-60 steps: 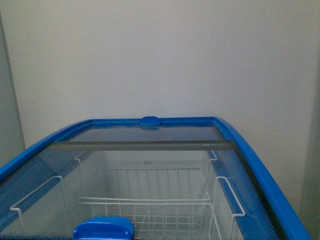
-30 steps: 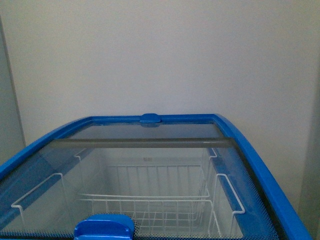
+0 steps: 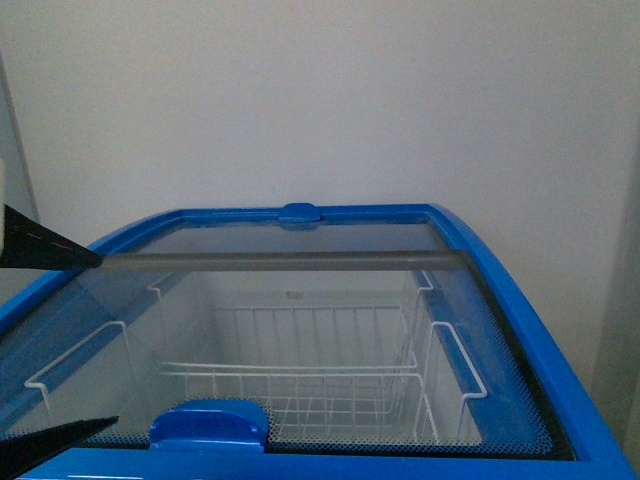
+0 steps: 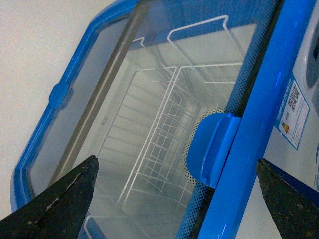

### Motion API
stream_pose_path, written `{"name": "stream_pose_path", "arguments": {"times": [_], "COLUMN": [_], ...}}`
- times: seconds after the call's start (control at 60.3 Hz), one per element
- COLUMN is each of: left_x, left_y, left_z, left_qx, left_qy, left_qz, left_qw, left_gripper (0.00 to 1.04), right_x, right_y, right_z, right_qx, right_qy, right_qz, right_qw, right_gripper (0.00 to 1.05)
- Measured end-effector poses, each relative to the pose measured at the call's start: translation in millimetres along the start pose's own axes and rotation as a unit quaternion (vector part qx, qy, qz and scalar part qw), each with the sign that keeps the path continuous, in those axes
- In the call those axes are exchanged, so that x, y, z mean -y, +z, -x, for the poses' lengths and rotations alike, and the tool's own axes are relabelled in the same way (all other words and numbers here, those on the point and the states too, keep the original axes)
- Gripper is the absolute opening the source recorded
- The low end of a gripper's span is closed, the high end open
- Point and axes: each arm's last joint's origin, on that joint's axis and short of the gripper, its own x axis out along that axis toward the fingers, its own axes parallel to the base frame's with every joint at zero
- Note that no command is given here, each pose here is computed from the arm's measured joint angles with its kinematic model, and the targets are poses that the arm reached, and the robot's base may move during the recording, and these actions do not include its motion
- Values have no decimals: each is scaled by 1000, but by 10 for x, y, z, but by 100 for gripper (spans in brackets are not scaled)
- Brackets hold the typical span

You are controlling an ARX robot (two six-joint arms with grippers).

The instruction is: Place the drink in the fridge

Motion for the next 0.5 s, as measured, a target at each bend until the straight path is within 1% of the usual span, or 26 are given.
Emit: {"name": "stream_pose_path", "arguments": {"times": [0.066,0.133,0.332,0.498], "left_x": [-5,-19,-75,-100], "left_y": [-27,-44,-75,-120], "left_z": [-79,-147,-306,-428], "left_qx": [-1,3,11,12], "left_qy": [-20,-27,-41,-53], "left_qz": [-44,-69,-101,-100], "left_qw": [999,997,994,994], "left_gripper": [97,97,97,97], "right_x": [0,0,0,0], "right_y": [-1,0,0,0], "right_z": [0,0,0,0], "right_qx": [0,0,0,0], "right_qy": [0,0,0,0], "right_qz": [0,0,0,0], "right_qw": [1000,1000,1000,1000], "right_gripper": [45,45,45,45]}}
